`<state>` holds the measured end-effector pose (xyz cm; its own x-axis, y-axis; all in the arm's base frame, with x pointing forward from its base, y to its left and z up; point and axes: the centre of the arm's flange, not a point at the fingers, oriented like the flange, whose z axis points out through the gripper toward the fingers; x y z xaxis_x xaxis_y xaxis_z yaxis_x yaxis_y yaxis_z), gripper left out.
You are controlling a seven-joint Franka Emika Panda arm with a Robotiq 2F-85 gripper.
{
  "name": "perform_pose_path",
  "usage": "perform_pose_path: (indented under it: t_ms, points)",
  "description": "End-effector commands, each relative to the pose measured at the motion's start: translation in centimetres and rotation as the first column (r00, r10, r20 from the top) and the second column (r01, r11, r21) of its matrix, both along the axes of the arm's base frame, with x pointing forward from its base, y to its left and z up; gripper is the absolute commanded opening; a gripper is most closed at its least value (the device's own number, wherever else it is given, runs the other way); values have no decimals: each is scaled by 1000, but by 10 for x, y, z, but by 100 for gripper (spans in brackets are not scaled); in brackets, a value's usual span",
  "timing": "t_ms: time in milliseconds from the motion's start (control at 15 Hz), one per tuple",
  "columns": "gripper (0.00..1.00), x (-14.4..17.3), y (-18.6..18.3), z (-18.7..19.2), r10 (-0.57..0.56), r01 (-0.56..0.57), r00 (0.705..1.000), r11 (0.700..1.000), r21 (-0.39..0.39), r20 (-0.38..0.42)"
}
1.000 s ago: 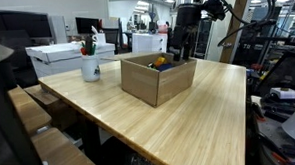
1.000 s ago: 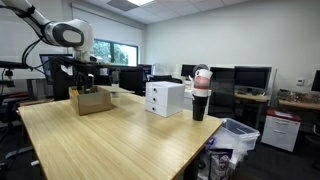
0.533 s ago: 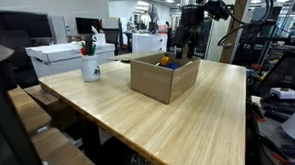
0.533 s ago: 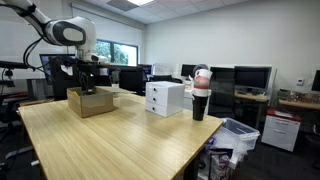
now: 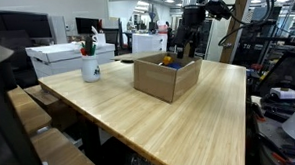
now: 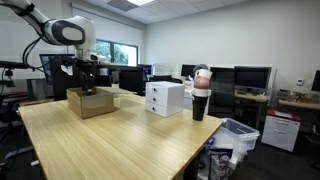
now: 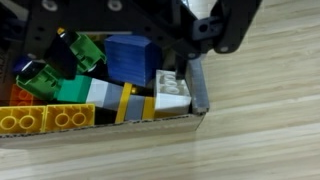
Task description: Take everything out of the box
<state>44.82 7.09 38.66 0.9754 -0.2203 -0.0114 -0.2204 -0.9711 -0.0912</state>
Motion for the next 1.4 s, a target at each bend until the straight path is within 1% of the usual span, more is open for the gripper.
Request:
perform_pose_path:
  t_ms: [0, 267, 400, 667, 933, 1133, 1333]
  points:
    - [100, -2, 22, 10, 49, -50, 998, 999, 7, 30]
    - [100, -1, 58, 15, 114, -115, 993, 993, 22, 44]
    - [100, -5, 90, 15, 167, -168, 985, 986, 20, 52]
    - [100, -9, 120, 8, 218, -219, 973, 976, 5, 75]
    - [100, -8, 151, 2, 278, -280, 955, 960, 6, 106]
    - [100, -7, 164, 0, 310, -312, 945, 950, -1, 104]
    - [100, -8, 168, -7, 317, -317, 945, 948, -3, 87]
